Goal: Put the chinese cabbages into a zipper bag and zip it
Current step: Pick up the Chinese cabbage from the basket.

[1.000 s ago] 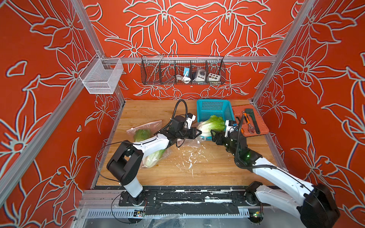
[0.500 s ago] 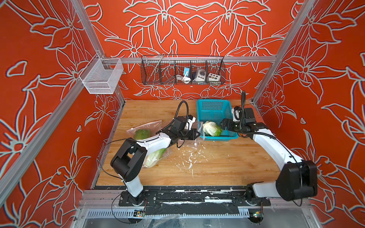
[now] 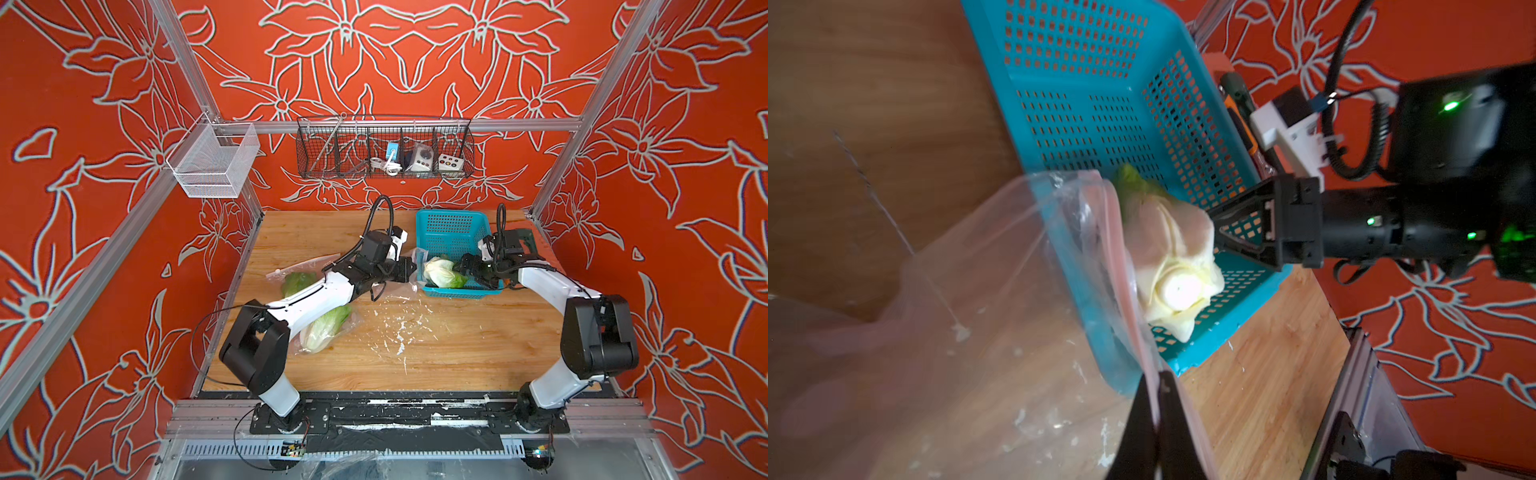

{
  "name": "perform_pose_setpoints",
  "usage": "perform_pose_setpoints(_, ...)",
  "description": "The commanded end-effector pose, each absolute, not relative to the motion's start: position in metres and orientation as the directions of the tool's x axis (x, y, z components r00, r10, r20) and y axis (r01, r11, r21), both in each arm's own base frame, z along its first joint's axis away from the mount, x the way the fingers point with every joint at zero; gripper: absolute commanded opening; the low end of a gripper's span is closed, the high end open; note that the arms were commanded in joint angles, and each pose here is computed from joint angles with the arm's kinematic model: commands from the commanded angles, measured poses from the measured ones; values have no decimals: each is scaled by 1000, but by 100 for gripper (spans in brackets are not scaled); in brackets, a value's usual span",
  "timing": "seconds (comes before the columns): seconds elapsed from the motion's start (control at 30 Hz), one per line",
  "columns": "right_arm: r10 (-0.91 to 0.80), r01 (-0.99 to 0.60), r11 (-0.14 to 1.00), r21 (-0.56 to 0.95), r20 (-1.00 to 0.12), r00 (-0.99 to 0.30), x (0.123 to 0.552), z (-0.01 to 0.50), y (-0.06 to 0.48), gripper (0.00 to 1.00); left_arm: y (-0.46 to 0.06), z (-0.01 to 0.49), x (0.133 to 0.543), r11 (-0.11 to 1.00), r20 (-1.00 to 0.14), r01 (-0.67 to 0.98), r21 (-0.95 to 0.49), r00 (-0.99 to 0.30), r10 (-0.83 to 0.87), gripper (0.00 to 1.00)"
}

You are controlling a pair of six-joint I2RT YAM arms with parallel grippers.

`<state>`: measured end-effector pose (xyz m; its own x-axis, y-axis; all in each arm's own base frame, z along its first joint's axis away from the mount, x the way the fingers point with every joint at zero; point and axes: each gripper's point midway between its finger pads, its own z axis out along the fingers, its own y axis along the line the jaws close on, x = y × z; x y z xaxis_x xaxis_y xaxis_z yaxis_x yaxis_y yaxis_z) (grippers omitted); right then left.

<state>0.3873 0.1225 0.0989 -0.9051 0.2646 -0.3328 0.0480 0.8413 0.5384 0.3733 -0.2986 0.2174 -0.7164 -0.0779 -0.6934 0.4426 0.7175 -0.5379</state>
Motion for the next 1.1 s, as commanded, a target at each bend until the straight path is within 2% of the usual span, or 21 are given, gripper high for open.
perform_pose_setpoints(0.0,271,35,795,605,-305,-913,393,100,136,98,-280,250,378,758,-759,445,-477,-643,-100,0)
perform_pose_setpoints(0.13,245,12,768,640,-277,-929,394,98,151,95,-283,248,374,740,-748,454,-497,-656,-101,0)
perform_pose_setpoints(0.3,221,15,753,658,-231,-947,397,87,159,87,-284,253,372,729,-751,461,-505,-651,-109,0)
perform_pose_setpoints(0.37,224,19,744,667,-222,-949,398,86,161,79,-283,258,371,726,-759,469,-504,-642,-112,0)
perform_pose_setpoints(0.63,234,-109,712,694,-381,-894,400,156,165,78,-277,265,367,740,-776,475,-476,-623,-99,0)
perform_pose_setpoints(0.7,178,-163,776,610,-459,-871,390,167,160,84,-275,269,366,742,-781,477,-471,-616,-99,0)
perform_pose_setpoints(0.77,54,-217,884,414,-552,-832,377,171,146,92,-270,274,364,754,-792,474,-455,-602,-99,0)
perform_pose_setpoints(0.83,-67,-286,919,273,-605,-794,364,173,144,94,-260,281,365,777,-804,455,-435,-585,-107,0)
perform_pose_setpoints(0.97,-292,-478,871,117,-658,-694,341,175,176,94,-238,296,368,806,-820,419,-418,-556,-137,0)
perform_pose_setpoints(1.07,-343,-507,859,69,-658,-671,341,174,195,94,-228,305,367,812,-829,414,-412,-539,-146,0)
